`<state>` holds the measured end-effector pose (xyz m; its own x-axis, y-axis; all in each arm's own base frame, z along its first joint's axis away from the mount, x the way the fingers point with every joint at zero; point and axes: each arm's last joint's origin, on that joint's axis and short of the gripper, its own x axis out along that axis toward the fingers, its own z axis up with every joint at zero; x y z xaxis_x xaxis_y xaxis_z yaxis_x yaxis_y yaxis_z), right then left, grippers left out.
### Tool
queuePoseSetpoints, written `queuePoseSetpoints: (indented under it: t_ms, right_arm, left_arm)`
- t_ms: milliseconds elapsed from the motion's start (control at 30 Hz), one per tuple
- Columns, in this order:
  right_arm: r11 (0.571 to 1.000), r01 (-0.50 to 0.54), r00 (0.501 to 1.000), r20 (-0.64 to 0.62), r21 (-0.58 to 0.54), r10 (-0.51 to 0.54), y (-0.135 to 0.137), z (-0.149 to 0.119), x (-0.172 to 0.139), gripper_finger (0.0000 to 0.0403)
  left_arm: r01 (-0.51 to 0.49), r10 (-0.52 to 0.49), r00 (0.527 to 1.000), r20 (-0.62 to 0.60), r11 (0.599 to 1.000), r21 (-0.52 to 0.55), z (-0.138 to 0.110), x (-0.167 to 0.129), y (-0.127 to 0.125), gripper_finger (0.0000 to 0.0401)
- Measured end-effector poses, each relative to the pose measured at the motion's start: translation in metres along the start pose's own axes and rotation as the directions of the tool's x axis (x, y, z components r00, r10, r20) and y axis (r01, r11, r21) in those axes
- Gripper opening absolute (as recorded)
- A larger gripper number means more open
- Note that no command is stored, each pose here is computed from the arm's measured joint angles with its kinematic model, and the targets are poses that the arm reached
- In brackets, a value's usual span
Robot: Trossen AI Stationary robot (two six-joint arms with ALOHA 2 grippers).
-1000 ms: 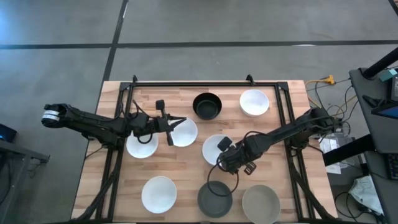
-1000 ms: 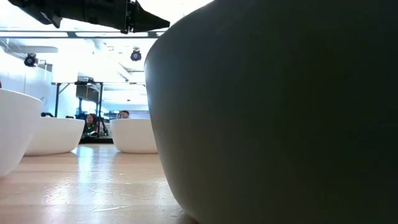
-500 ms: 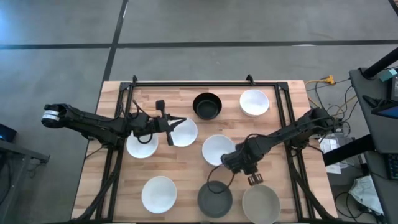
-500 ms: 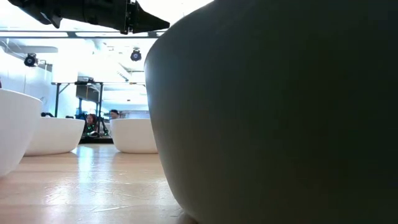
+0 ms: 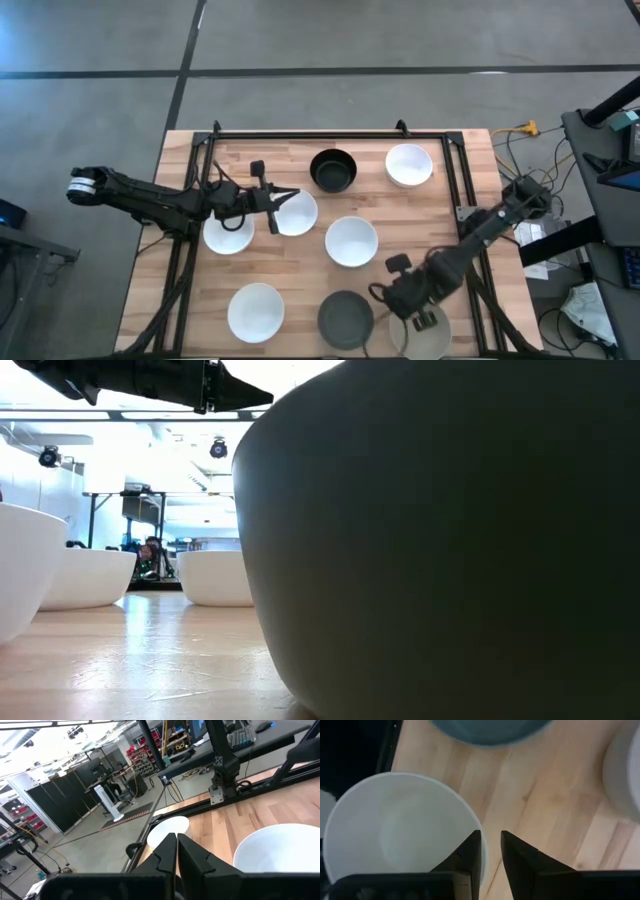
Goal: Nest bowls inside each other
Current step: Stack the gray bowl on top of the white bowl
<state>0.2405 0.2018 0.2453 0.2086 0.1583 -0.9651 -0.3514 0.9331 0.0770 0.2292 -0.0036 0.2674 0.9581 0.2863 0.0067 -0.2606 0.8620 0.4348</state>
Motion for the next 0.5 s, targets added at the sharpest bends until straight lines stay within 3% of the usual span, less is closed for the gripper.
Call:
queuePoseSetpoints:
  t_ms: [167,500]
  right_arm:
    - [0.994,0.069,0.997,0.04,-0.083,-0.065,0.018,-0.009,0.005,0.0077]
    - [0.991,0.107,0.994,0.003,-0.075,-0.107,0.009,-0.019,0.023,0.0102]
  left_arm:
    - [0.0,0.0,1.0,0.001,1.0,0.0,0.001,0.0,0.0,0.0]
    - [0.002,-0.002,1.0,0.005,1.0,-0.001,0.001,0.0,0.0,0.0]
